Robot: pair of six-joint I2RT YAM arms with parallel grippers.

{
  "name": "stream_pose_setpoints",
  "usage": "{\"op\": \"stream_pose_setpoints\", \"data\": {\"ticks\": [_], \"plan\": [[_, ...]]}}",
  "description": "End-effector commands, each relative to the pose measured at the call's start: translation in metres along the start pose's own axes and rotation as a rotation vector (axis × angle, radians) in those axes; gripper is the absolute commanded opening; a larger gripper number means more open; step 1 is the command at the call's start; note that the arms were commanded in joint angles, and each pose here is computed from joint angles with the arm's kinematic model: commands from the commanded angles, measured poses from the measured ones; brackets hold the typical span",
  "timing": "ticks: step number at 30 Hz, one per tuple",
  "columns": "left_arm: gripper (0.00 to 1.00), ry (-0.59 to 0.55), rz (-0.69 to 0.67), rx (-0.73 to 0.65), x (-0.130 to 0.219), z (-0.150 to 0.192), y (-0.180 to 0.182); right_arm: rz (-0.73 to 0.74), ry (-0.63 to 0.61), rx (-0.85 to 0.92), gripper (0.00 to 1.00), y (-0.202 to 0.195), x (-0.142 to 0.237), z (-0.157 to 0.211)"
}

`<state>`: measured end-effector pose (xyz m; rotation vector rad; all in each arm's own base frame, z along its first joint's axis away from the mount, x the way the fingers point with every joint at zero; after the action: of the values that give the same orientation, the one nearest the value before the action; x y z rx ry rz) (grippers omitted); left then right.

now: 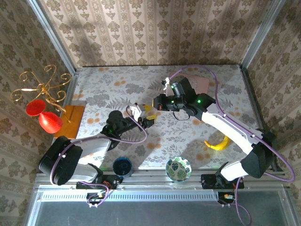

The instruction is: Unlock the padlock with the key

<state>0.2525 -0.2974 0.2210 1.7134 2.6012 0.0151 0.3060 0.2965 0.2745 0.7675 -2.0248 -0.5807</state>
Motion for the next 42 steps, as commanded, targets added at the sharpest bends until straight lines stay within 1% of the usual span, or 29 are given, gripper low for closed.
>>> {"op": "stream_pose_setpoints", "data": {"ticks": [1,6,11,15,20,24,30,32,33,35,37,38,39,42], "plan": [[0.44,-0.067,-0.001,-0.066,-0.007,-0.020,0.003,-0.055,-0.019,-0.005,0.00,0.012,0.008,-0.004],[0.33,-0.067,-0.009,-0.064,-0.010,-0.023,0.006,-0.066,-0.018,-0.003,0.00,0.014,0.009,-0.004],[0.25,-0.056,-0.018,-0.061,-0.009,-0.022,0.007,-0.068,-0.019,-0.003,0.00,0.014,0.009,-0.004],[0.15,-0.048,-0.027,-0.055,-0.008,-0.021,0.008,-0.066,-0.016,-0.005,0.00,0.013,0.007,-0.002],[0.09,-0.034,-0.037,-0.054,-0.006,-0.021,0.008,-0.061,-0.016,-0.003,0.00,0.012,0.007,-0.002],[0.00,-0.020,-0.043,-0.061,-0.002,-0.022,0.007,-0.051,-0.014,-0.004,0.00,0.009,0.006,-0.002],[0.00,0.016,-0.040,-0.053,0.005,-0.027,0.003,-0.042,-0.005,0.003,0.00,0.005,0.003,0.000],[0.00,0.071,-0.017,-0.017,0.005,-0.027,0.000,-0.037,0.005,0.025,0.00,0.004,0.002,0.003],[0.00,0.102,0.001,0.005,0.006,-0.027,-0.003,-0.038,0.007,0.041,0.04,0.004,0.003,0.003],[0.00,0.191,0.044,0.060,0.008,-0.024,-0.010,-0.043,0.002,0.084,0.17,0.005,0.010,0.001],[0.00,0.289,0.082,0.100,0.013,-0.019,-0.018,-0.049,-0.011,0.122,0.24,0.006,0.019,-0.002],[0.00,0.339,0.097,0.120,0.017,-0.017,-0.022,-0.043,-0.010,0.140,0.27,0.003,0.019,-0.003],[0.00,0.378,0.099,0.133,0.020,-0.016,-0.023,-0.060,-0.039,0.171,0.28,0.010,0.034,-0.007],[0.00,0.498,0.106,0.190,0.033,-0.017,-0.029,-0.064,-0.062,0.271,0.31,0.011,0.050,-0.008]]}}
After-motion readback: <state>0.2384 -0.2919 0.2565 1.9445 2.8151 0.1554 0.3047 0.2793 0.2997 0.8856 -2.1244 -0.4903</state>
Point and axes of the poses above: each hand's point on the last joint's axis, 136 mm out from that joint toward the fingers, its own x axis back along the fingers, its own y axis along the line the jaws close on, z = x × y, the point moved 1 cm from there along x, back along the fingers
